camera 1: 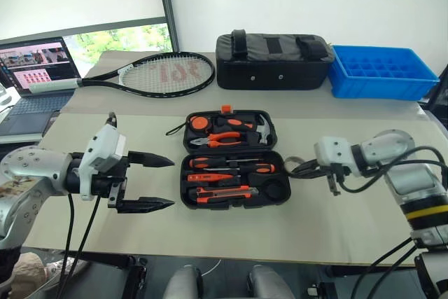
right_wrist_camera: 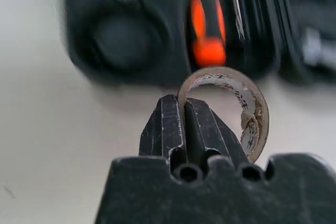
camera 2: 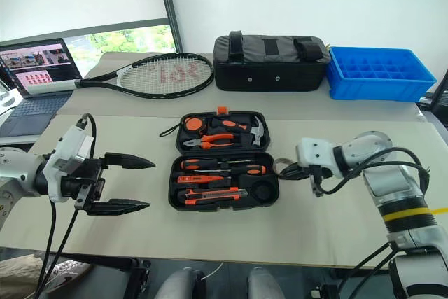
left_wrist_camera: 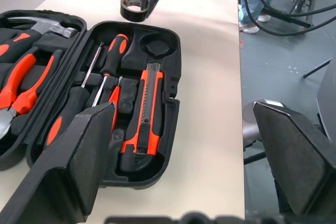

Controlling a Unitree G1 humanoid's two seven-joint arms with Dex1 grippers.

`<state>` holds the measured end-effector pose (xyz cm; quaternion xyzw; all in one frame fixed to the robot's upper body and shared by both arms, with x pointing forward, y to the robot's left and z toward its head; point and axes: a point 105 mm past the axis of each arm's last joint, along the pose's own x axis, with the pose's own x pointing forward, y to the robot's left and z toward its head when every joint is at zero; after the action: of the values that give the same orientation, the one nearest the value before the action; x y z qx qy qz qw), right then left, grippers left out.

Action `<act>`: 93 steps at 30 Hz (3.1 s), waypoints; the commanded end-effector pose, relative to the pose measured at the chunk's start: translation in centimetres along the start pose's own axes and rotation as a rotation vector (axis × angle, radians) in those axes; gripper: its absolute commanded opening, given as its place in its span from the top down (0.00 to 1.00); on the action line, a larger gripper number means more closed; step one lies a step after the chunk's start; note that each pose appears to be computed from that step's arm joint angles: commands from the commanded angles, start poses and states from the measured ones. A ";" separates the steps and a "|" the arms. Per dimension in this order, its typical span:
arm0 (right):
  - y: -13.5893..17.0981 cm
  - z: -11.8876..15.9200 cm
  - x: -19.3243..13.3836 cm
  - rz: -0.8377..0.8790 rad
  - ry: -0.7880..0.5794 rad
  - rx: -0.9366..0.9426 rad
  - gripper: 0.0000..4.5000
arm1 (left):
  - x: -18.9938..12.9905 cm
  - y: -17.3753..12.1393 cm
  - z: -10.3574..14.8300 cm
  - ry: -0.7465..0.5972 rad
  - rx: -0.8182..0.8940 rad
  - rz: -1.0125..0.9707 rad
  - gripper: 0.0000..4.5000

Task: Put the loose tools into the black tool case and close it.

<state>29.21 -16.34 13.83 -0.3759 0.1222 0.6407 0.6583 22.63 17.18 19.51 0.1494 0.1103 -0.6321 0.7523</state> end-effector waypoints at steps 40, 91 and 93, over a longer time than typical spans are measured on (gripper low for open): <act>-2.2 2.7 -0.1 -0.157 -0.104 -0.010 0.01 | -0.9 1.8 -0.1 -0.028 0.049 0.094 0.00; -13.6 -2.9 2.2 -0.481 -0.320 1.106 1.00 | 5.0 16.7 -5.8 -0.324 -0.873 0.319 1.00; -13.8 -2.8 2.0 -0.492 -0.332 1.100 1.00 | 5.0 16.7 -5.7 -0.321 -0.842 0.317 1.00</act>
<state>42.46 -16.19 12.62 0.1122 0.2893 0.3446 0.8860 39.38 18.73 10.77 -0.2644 0.2709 -0.3727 0.8473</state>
